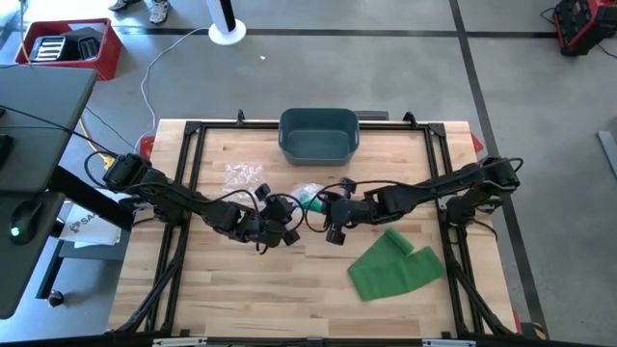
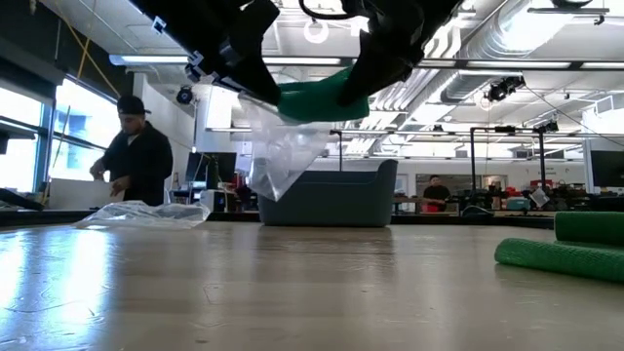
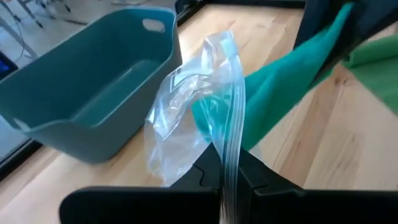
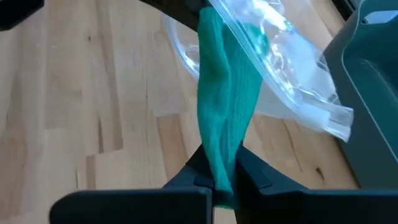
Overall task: Roll bandage
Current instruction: Put the blue bandage into the transparent zip bag
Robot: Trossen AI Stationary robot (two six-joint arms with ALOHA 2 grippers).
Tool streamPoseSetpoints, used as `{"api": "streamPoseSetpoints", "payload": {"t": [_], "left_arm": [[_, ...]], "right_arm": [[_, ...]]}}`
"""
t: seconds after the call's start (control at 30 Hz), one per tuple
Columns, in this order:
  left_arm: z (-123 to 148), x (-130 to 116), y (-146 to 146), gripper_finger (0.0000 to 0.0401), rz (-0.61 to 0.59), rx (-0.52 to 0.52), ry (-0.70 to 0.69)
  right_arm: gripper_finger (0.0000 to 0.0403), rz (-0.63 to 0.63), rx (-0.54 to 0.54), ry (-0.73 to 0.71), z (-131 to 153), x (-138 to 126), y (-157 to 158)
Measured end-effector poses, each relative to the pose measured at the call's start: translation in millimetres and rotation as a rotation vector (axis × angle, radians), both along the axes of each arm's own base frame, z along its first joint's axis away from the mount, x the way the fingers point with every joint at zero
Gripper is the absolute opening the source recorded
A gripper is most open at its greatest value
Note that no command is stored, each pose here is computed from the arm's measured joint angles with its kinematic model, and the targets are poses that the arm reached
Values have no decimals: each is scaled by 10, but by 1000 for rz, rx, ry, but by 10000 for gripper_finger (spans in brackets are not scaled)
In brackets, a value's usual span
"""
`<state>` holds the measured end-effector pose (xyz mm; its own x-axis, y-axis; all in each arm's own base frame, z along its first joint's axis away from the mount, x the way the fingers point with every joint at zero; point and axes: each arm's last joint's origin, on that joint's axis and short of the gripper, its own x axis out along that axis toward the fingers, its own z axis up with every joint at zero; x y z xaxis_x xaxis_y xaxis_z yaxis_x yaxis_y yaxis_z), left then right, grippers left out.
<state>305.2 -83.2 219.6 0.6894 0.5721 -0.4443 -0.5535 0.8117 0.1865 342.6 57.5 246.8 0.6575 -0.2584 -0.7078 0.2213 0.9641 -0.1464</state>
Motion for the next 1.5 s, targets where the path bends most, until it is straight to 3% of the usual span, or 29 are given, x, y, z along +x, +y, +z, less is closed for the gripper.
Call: {"api": "streamPoseSetpoints", "payload": {"t": [0.47,0.53,0.67,0.73,0.83,1.03,1.13,1.37,1.5], "left_arm": [[38,39,-5,0,-27,3,-31],[38,42,6,0,-24,2,-31],[37,45,15,0,-25,-2,-29],[37,44,13,0,-25,-2,-29],[37,43,9,0,-26,-2,-30],[35,40,17,0,-13,1,-31],[37,38,17,0,-2,10,-35],[45,46,21,0,6,-6,-56],[41,43,23,0,6,-6,-50]], "right_arm": [[12,-268,104,-105,30,50,-250],[12,-231,124,-125,47,78,-237],[12,-27,224,-213,141,180,-174],[12,-39,212,-236,161,194,-185],[12,-158,165,-224,168,176,-271],[12,-305,117,-119,72,81,-400],[12,-309,120,-111,64,73,-392],[12,-155,157,-216,161,177,-302],[12,-281,61,-203,136,134,-332]]}}
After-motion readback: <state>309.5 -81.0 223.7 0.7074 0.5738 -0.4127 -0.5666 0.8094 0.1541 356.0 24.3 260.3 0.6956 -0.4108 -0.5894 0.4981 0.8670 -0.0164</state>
